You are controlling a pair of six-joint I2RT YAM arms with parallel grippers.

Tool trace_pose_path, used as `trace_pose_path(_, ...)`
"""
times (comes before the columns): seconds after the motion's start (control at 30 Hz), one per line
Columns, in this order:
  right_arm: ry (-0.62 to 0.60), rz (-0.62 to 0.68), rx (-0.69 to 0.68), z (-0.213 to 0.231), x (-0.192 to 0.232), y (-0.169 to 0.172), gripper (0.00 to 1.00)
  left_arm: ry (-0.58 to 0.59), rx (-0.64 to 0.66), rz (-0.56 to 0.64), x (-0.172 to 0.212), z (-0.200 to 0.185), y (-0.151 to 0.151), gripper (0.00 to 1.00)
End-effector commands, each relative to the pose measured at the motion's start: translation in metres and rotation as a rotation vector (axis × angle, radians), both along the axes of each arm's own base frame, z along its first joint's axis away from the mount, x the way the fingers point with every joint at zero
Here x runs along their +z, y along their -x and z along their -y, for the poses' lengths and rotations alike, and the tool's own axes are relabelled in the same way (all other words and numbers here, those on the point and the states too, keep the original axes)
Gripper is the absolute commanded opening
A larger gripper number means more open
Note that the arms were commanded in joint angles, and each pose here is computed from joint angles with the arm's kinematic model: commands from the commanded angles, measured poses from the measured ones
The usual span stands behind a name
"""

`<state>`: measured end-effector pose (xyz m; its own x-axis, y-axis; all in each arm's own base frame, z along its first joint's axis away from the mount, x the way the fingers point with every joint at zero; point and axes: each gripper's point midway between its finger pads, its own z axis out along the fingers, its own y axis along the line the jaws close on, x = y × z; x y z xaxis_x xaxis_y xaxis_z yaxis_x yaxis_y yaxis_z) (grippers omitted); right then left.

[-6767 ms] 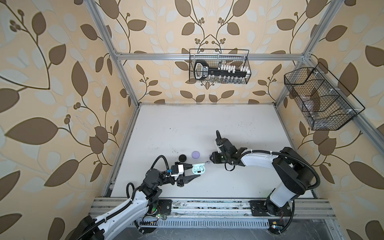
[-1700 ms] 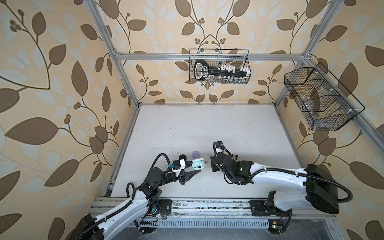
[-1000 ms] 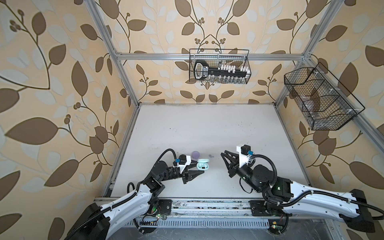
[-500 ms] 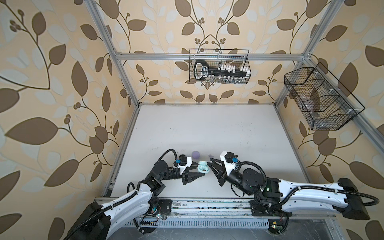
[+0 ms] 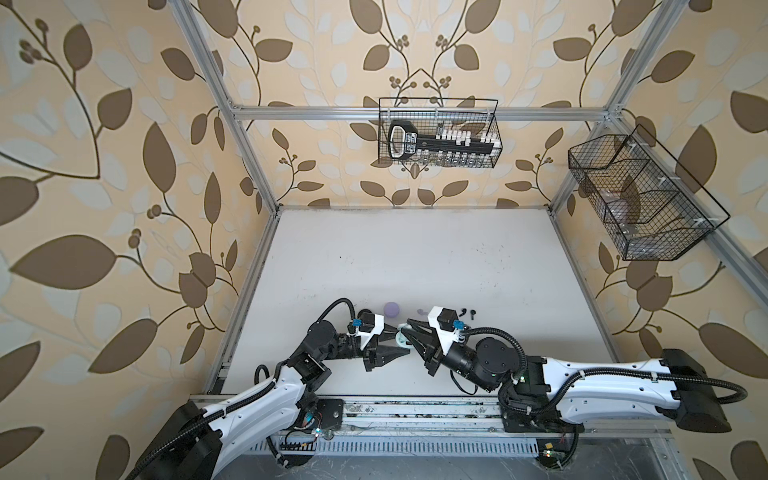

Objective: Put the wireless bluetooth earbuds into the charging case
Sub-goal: 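Lower the mint earbud into the empty slot with the right gripper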

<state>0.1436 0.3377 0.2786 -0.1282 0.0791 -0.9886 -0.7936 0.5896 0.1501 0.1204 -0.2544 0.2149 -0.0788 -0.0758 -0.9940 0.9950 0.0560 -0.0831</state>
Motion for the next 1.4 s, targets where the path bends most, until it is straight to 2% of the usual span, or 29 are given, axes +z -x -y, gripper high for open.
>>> trace_pose_path(0.0,-0.017,0.037,0.026,-0.004,0.002,0.005,0.20,0.071,-0.052,0.089,0.031,0.002,0.009,0.00)
trace_pose_path(0.67,0.018,0.024,0.038,-0.007,-0.033,0.007,0.19,0.088,-0.021,0.090,0.037,-0.002,0.008,0.00)
trace_pose_path(1.37,0.037,0.008,0.025,-0.018,-0.047,0.011,0.19,0.098,-0.015,0.097,0.039,-0.004,0.009,0.00)
